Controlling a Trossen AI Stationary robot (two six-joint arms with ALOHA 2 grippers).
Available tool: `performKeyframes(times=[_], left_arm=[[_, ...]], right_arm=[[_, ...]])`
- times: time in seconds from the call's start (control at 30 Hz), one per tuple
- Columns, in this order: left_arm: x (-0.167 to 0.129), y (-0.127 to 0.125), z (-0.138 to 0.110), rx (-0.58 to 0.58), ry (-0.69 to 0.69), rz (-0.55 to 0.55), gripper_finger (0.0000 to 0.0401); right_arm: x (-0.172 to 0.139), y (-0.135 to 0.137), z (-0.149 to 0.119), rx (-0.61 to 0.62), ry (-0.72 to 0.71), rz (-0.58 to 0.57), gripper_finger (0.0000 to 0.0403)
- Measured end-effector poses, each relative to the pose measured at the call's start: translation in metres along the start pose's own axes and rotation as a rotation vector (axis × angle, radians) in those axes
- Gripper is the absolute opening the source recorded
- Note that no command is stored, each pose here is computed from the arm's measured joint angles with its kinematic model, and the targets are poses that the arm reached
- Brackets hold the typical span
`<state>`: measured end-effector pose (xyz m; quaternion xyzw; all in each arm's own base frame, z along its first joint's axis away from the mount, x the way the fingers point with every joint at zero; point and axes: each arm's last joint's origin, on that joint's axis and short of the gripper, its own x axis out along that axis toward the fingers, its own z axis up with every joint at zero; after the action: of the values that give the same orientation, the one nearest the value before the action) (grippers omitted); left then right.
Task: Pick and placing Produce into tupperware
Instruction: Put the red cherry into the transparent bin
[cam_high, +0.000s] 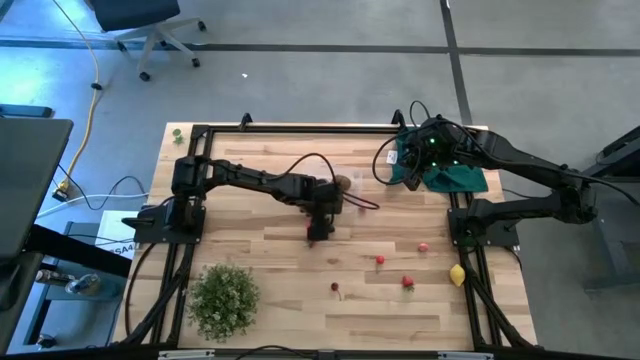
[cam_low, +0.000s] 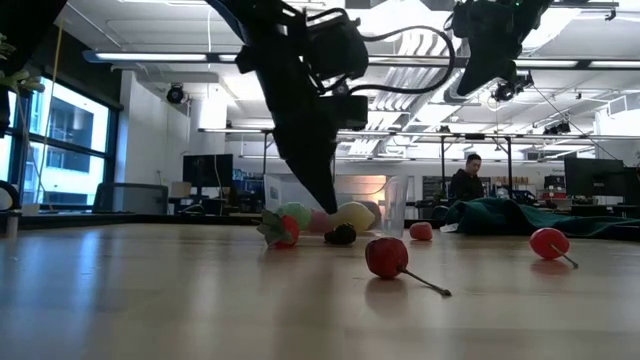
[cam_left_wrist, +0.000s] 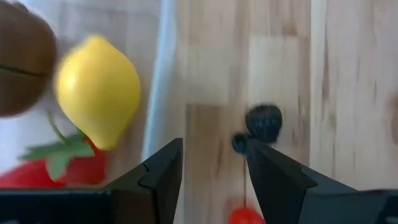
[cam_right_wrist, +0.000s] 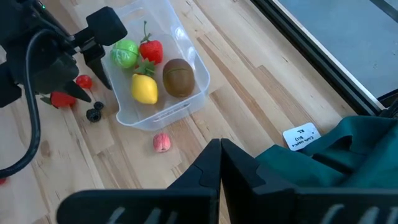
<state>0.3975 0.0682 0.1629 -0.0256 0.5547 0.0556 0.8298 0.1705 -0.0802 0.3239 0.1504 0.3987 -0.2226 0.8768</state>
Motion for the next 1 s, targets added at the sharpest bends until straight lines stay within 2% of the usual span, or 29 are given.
performKeyframes(times=[0.43,1.0], left_arm=[[-0.01,-0.003,-0.013,0.173,0.11,-0.08,0.0166],[-0.005,-0.005,-0.023,0.236,0.145,-0.144,0.0166]], right_arm=[[0.0,0.0,0.0,0.0,0.001,0.0,0.0],[0.0,0.0,0.0,0.0,0.0,0.0,0.0]])
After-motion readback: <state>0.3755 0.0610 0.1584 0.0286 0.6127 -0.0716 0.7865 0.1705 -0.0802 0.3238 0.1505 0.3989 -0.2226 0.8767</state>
